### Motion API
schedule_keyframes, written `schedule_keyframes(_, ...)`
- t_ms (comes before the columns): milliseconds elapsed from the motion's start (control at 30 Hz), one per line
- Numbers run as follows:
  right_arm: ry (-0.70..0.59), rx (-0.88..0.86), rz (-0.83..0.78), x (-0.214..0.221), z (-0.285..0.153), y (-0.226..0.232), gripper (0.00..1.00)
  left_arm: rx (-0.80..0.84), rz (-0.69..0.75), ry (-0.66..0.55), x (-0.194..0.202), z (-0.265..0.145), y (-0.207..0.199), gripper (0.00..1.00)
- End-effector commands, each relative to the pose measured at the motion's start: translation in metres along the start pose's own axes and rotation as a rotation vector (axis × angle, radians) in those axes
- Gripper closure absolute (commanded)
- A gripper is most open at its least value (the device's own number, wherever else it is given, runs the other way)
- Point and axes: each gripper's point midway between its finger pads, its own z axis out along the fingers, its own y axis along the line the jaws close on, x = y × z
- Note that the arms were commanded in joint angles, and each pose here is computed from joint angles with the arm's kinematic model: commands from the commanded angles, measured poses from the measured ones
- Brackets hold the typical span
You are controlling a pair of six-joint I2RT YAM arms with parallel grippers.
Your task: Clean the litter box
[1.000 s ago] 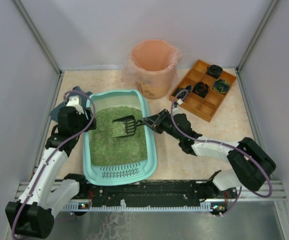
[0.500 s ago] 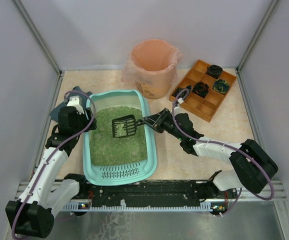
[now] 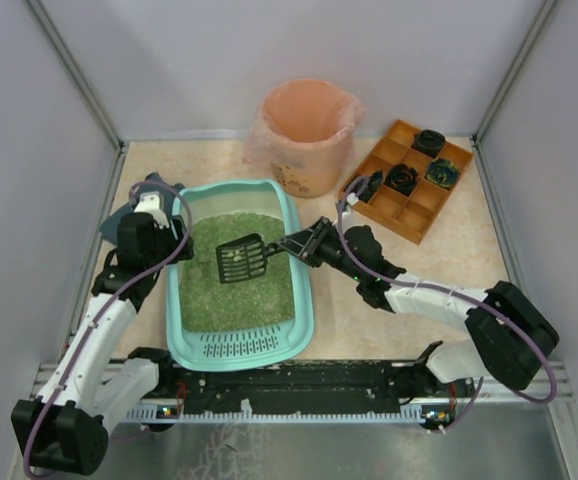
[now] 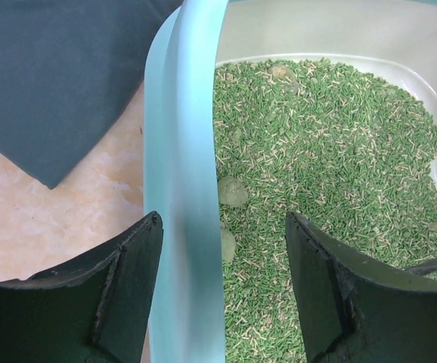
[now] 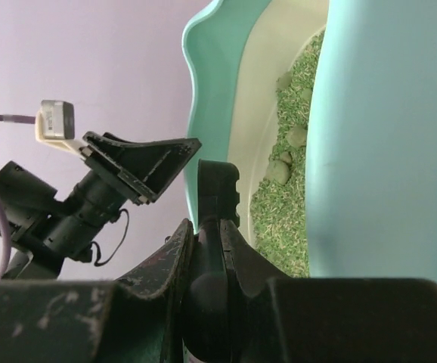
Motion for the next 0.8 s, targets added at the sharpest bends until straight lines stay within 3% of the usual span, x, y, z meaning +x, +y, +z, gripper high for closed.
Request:
schedule_keyframes(0,-0.126,-0.046,-0.002,-0.028,-0.010,0.017,1.00,0.013,-0.001,0.001,-0.007,-0.003,-0.004,0.29)
schedule_keyframes(167,0.005,-0.005,-0.193,-0.001,0.009,0.035,1.00,0.033,0.003,-0.041,-0.010,-0.002,-0.007,0.29)
schedule_keyframes(333,-0.058,0.277,-0.332,-0.020,0.013,-0.003,1.00,0.012,-0.003,-0.005,-0.005,-0.003,-0.004,0.29)
schedule_keyframes(467,-0.065,0.420,-0.492,-0.023,0.021,-0.001,1.00,0.012,-0.026,-0.010,-0.003,-0.004,-0.004,0.29)
schedule_keyframes(633,-0.093,0.525,-0.686,-0.018,0.039,0.017,1.00,-0.019,-0.047,0.045,0.003,-0.005,0.000,0.29)
schedule_keyframes(767,-0.123,0.480,-0.678,-0.015,0.064,0.030,1.00,-0.055,-0.037,0.053,0.006,-0.008,0.007,0.30)
